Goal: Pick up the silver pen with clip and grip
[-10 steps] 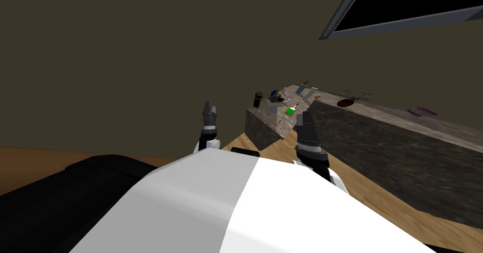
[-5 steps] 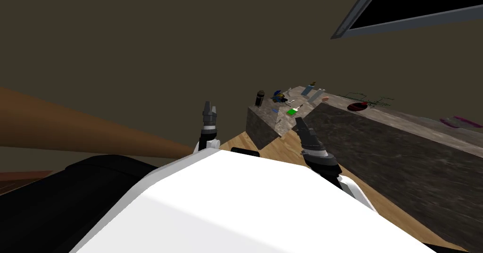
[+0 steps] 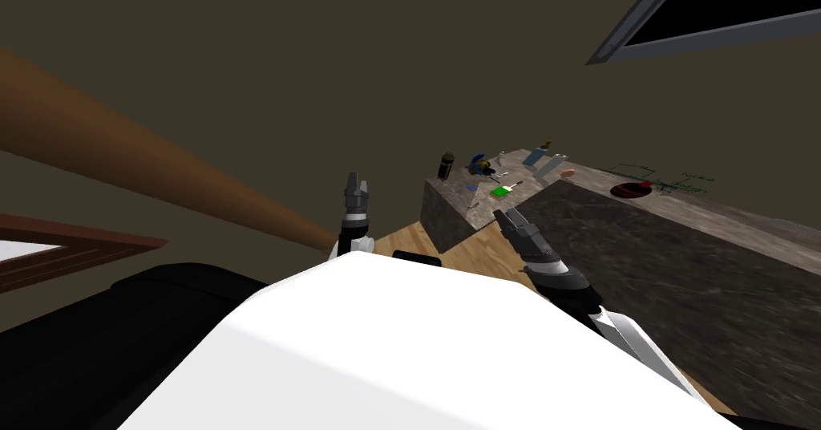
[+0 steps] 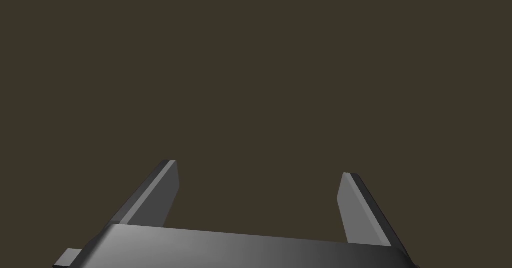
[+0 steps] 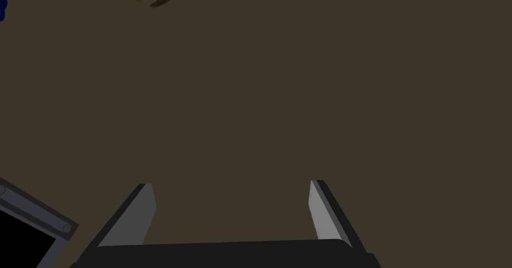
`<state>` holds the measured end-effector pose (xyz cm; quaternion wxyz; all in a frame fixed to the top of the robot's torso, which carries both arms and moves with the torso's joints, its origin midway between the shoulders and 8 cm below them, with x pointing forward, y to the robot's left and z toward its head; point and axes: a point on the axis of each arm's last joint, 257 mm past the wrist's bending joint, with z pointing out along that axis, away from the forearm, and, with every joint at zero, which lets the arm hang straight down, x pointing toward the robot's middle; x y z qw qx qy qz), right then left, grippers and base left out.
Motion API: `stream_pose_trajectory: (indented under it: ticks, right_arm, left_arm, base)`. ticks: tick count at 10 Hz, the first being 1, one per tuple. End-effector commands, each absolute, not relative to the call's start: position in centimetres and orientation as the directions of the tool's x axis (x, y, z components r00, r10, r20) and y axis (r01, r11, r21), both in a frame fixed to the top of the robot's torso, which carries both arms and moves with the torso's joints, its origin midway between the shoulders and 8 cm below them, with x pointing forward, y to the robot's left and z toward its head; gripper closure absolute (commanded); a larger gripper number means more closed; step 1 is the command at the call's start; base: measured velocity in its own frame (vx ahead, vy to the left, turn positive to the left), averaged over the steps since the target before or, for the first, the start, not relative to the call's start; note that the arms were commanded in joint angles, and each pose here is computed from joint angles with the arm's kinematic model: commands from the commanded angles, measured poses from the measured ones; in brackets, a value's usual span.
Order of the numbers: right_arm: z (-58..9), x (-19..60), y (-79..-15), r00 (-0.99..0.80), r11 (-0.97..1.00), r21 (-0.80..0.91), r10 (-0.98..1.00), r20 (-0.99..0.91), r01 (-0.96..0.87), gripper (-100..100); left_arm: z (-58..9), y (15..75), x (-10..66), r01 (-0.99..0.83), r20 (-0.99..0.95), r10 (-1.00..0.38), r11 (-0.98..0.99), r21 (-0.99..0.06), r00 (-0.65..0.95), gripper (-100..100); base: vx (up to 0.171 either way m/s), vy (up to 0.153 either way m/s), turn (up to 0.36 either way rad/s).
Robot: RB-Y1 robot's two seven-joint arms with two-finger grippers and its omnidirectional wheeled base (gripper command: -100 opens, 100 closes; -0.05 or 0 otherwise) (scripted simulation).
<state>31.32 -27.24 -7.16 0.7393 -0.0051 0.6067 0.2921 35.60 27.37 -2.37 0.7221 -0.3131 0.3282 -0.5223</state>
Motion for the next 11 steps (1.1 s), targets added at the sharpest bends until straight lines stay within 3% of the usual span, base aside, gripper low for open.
stream_pose_trajectory:
  ticks: [1, 11]
  right_arm:
    - [-8.6, 30.8, -27.8, 0.059, 0.863, 0.27, 0.325, -0.944, -0.427, -100]
    - [-16.1, 27.9, -31.7, -0.13, 0.891, -0.075, -0.147, -0.981, -0.447, -100]
  left_arm:
    - [-2.4, 27.4, 35.6, 0.549, -0.147, -0.96, 0.258, -0.795, 0.239, 0]
    - [-2.4, 27.4, 35.6, 0.549, -0.147, -0.96, 0.258, -0.795, 0.239, 0]
  base:
    - [-0.063, -0.062, 0.212]
    - [-0.054, -0.052, 0.197]
